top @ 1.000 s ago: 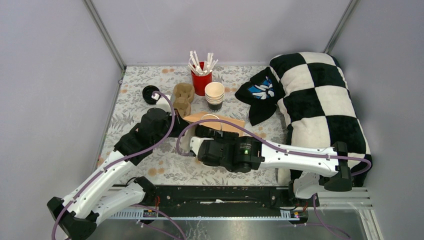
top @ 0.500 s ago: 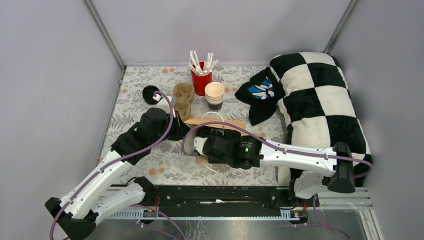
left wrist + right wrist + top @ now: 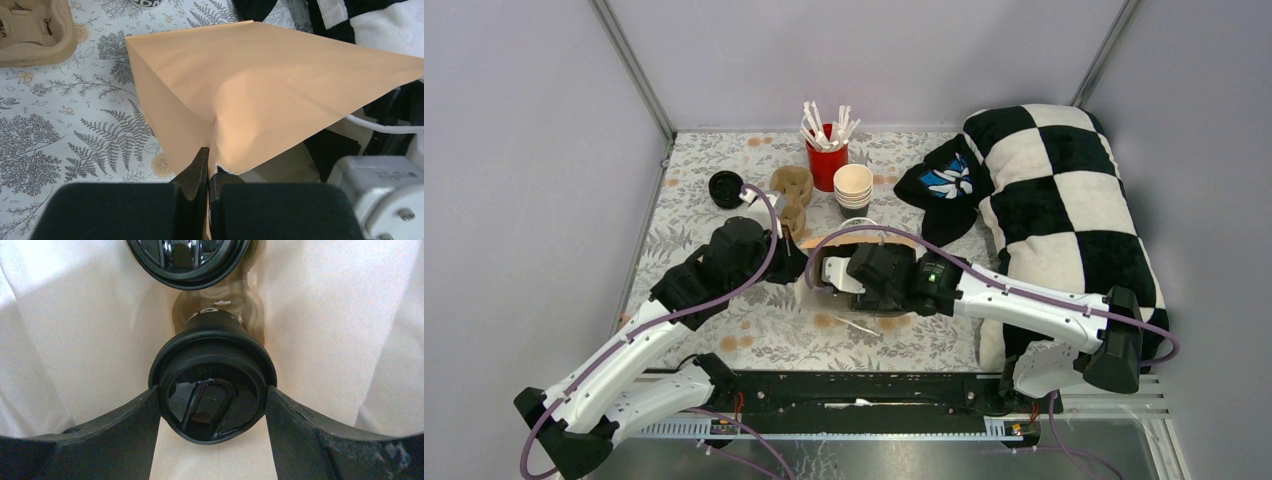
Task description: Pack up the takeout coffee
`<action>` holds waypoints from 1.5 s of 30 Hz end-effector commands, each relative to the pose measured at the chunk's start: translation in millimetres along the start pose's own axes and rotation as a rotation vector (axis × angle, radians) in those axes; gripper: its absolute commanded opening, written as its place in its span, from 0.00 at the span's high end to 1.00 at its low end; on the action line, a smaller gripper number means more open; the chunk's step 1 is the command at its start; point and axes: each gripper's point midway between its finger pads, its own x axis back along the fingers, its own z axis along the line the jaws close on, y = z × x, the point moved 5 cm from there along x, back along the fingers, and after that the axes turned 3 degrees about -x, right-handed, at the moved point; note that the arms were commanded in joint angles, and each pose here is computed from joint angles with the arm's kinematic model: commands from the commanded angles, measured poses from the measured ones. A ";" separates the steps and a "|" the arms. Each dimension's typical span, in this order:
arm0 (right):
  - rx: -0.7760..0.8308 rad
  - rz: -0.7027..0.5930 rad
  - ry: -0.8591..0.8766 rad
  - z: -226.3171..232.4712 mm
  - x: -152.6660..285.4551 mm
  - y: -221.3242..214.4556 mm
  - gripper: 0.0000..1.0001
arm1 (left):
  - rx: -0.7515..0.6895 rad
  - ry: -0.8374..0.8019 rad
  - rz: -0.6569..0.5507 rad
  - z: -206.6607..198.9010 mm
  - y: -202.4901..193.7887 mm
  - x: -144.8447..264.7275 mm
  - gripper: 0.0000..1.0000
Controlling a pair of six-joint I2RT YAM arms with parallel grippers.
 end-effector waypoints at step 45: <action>0.112 0.057 0.027 -15.6 -33.7 9.9 0.74 | -0.082 0.070 -0.020 -1.9 20.6 0.3 1.00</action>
